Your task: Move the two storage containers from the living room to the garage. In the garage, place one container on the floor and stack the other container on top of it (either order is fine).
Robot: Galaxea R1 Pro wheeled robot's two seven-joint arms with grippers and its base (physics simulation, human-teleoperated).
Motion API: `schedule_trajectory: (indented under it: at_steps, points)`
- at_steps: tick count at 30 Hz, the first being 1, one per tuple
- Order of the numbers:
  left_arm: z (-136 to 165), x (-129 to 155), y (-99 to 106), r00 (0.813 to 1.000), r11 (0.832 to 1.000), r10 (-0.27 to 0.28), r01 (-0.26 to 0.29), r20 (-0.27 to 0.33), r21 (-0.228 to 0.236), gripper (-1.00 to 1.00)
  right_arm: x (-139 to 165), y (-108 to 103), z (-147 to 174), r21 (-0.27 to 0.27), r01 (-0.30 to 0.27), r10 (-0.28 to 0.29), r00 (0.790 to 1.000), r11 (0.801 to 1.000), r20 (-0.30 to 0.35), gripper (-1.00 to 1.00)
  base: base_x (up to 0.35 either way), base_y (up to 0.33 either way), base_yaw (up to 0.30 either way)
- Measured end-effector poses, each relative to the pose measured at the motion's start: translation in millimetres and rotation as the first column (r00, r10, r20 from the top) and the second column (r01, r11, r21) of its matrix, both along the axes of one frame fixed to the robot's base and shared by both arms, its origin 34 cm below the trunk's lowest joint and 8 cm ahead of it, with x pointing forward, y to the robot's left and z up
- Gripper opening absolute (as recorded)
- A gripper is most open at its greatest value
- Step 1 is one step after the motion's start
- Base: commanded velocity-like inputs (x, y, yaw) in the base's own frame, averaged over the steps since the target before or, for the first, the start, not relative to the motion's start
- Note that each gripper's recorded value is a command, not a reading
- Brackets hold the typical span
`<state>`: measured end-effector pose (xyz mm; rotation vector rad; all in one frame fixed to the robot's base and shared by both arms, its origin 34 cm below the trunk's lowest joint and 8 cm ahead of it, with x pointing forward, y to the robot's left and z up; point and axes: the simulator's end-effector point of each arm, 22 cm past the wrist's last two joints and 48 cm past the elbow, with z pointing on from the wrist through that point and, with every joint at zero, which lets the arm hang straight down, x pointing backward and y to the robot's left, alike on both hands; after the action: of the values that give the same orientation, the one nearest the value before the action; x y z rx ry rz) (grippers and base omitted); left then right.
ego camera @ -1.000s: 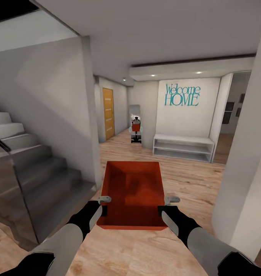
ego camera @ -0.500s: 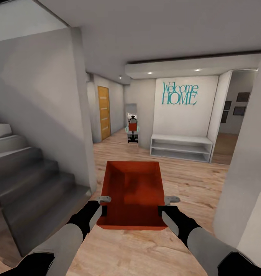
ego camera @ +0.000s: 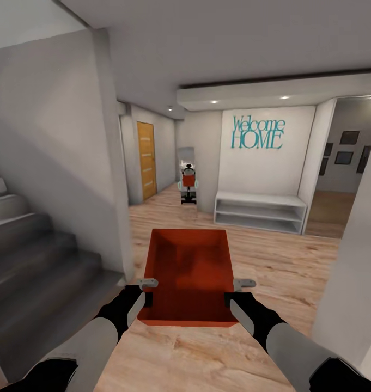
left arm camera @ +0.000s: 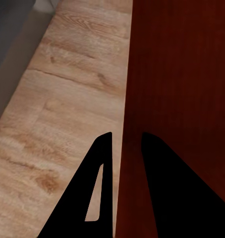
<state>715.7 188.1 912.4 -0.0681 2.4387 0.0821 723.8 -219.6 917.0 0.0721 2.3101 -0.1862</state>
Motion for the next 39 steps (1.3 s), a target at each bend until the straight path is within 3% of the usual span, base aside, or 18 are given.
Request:
schedule_trajectory:
  at_steps: [16, 39]
  points:
    - [-0.2, 0.0, -0.1, 1.0, 1.0, 0.0, 0.0, 0.0, 0.0, -1.0, 0.0, -0.1, 0.0, 0.0, 0.0, 0.0, 1.0, 1.0, 0.0, -1.0, 0.322, 0.0, -0.163]
    - [-0.3, -0.1, 0.0, 1.0, 1.0, 0.0, 0.0, 0.0, -0.001, -1.0, 0.0, 0.0, 0.0, -0.001, 0.0, 0.0, 1.0, 1.0, 0.0, -1.0, 0.322, 0.0, -0.005]
